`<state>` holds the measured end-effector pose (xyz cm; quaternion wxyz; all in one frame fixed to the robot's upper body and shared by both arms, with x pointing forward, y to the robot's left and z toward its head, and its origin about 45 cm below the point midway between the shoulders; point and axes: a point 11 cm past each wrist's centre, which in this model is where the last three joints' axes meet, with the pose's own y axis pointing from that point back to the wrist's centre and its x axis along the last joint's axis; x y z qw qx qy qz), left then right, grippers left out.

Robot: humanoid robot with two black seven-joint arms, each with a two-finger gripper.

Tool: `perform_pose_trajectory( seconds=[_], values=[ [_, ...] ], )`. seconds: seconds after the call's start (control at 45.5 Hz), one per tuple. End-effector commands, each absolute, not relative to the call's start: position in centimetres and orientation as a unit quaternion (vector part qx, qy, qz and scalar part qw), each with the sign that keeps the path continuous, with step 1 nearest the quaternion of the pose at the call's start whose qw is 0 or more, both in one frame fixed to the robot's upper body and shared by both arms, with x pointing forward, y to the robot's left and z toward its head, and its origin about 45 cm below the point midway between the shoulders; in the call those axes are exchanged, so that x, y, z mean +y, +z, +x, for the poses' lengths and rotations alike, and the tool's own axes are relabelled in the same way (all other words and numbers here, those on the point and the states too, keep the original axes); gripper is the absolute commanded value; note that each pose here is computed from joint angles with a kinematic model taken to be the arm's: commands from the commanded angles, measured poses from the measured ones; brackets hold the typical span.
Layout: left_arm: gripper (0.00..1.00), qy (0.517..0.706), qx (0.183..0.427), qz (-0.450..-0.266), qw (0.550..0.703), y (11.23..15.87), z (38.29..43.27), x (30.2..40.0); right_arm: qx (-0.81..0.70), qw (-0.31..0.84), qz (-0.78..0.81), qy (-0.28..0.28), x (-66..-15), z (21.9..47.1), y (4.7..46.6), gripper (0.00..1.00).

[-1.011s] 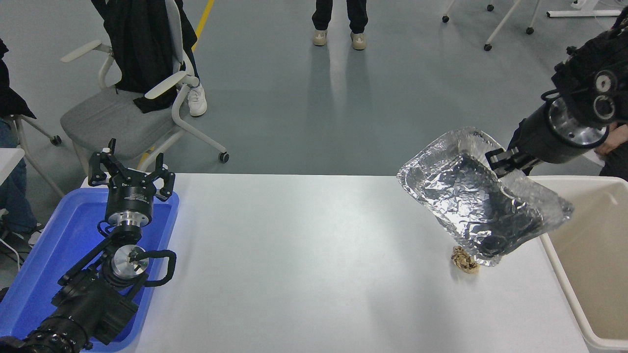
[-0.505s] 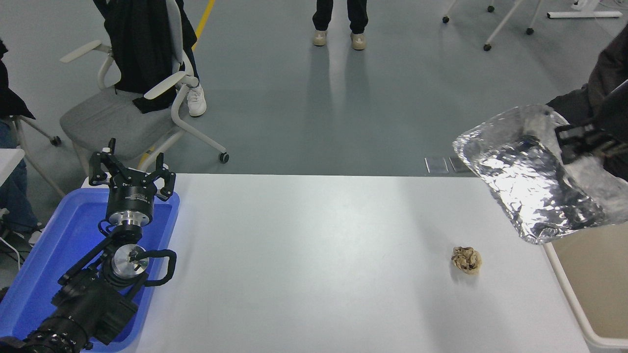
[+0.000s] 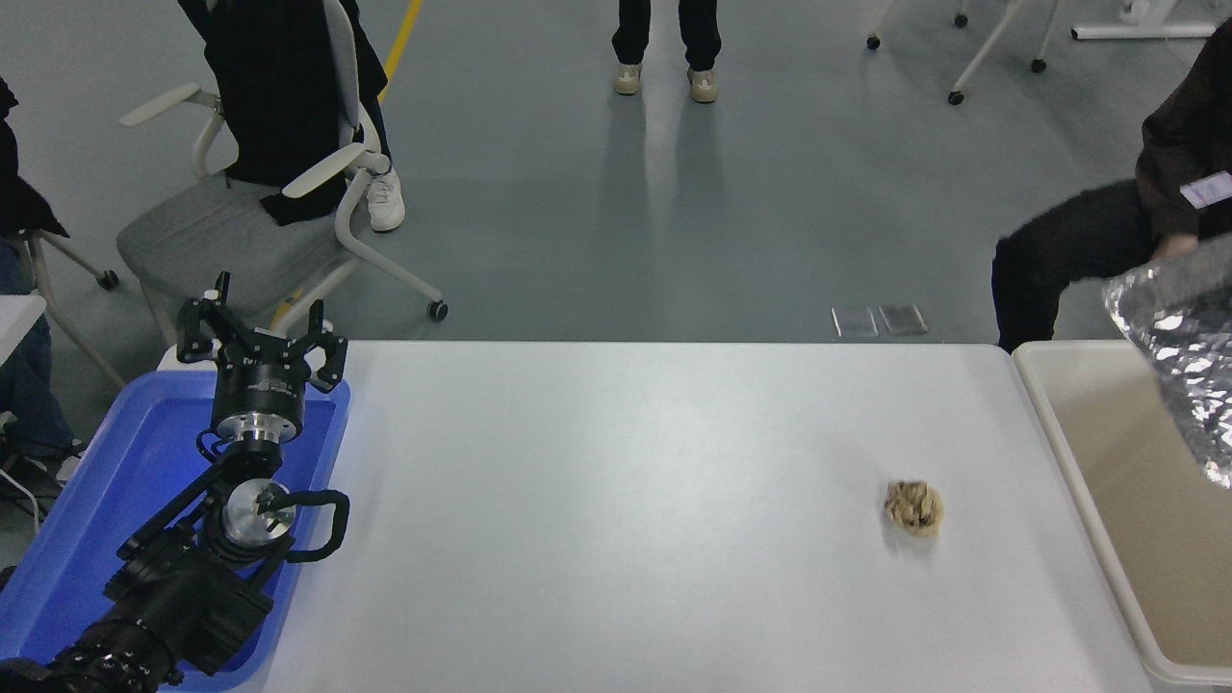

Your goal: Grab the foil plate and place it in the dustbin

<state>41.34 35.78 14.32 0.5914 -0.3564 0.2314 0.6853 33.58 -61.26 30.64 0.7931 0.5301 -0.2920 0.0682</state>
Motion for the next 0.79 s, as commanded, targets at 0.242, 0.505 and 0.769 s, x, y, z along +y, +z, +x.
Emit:
perform_pose_trajectory(
  seconds=[0.242, 0.505, 0.769],
  values=[
    [0.99, 0.685, 0.231, -0.357, 0.592, 14.38, 41.39, 35.81, -0.325, 0.808, 0.47, 0.145, -63.2, 31.1, 18.1, 0.0],
    [0.99, 0.685, 0.23, -0.357, 0.592, 14.43, 41.4, 35.79, -0.32, 0.804, 0.478, 0.154, -61.9, 30.3, 14.9, 0.24],
    [0.99, 0.685, 0.23, -0.357, 0.592, 14.43, 41.4, 35.79, -0.34, 0.791, 0.488, 0.144, -61.3, 30.6, 14.6, 1.0]
  ],
)
